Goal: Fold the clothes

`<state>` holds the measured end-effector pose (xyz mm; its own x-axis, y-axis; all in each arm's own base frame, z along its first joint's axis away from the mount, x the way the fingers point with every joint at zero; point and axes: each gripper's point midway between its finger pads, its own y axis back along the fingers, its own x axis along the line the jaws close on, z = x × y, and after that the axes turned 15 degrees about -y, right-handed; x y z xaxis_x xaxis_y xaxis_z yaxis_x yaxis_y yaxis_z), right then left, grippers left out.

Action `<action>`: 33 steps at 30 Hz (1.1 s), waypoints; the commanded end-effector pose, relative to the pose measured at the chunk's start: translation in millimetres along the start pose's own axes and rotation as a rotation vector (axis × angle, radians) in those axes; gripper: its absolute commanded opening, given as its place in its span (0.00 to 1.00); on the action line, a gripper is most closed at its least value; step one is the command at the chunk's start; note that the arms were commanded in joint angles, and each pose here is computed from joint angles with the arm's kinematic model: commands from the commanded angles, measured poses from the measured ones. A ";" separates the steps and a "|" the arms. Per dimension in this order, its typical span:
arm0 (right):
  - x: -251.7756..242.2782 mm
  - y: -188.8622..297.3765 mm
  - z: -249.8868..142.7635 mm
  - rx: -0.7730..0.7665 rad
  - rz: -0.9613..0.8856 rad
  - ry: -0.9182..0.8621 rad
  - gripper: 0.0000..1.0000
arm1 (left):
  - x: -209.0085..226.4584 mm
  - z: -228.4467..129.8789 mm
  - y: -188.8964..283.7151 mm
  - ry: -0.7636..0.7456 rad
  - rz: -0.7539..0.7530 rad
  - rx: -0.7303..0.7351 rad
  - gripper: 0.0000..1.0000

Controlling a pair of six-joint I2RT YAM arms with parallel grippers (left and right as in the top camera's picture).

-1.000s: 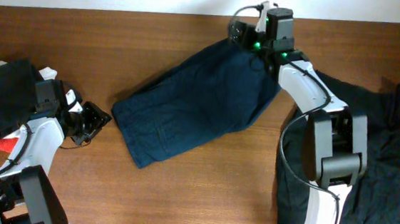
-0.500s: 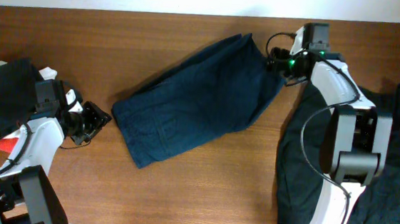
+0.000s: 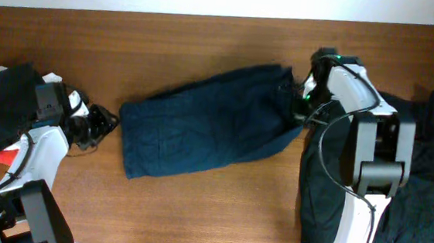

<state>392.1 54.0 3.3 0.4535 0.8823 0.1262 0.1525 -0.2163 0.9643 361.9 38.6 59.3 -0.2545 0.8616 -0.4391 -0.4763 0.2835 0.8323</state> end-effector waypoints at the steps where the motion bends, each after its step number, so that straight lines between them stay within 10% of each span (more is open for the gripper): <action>1: 19.2 -14.4 -51.8 0.120 -0.085 0.042 0.04 | -30.1 40.5 19.4 -0.134 -0.100 -0.096 0.42; 9: 27.1 -12.1 -96.9 0.132 -0.262 0.024 0.04 | -41.0 52.5 26.8 -0.160 -0.131 -0.123 0.42; 19: -17.1 63.8 -56.9 -0.071 -0.316 -0.017 0.16 | -73.4 30.7 3.6 -0.286 -0.097 -0.059 0.43; 21: -12.5 84.1 -49.0 -0.125 -0.273 0.006 0.30 | -76.1 25.1 -4.3 -0.296 -0.089 -0.037 0.43; 23: -4.7 103.9 -41.9 -0.180 -0.236 0.045 0.78 | -78.4 14.6 -15.6 -0.301 -0.092 0.007 0.43; 25: -1.1 108.8 -40.3 -0.189 -0.233 0.101 0.91 | -80.6 4.7 -24.9 -0.306 -0.093 0.047 0.43; 33: 22.3 112.9 10.6 -0.364 -0.154 0.272 0.99 | -75.8 -11.6 -47.1 -0.316 -0.055 0.113 0.43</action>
<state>413.8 47.3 111.0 0.3185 0.9475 -0.0267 -0.0817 0.0556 0.9951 391.3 -49.8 55.0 0.0481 0.9152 -0.4002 -0.3864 0.3865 0.8374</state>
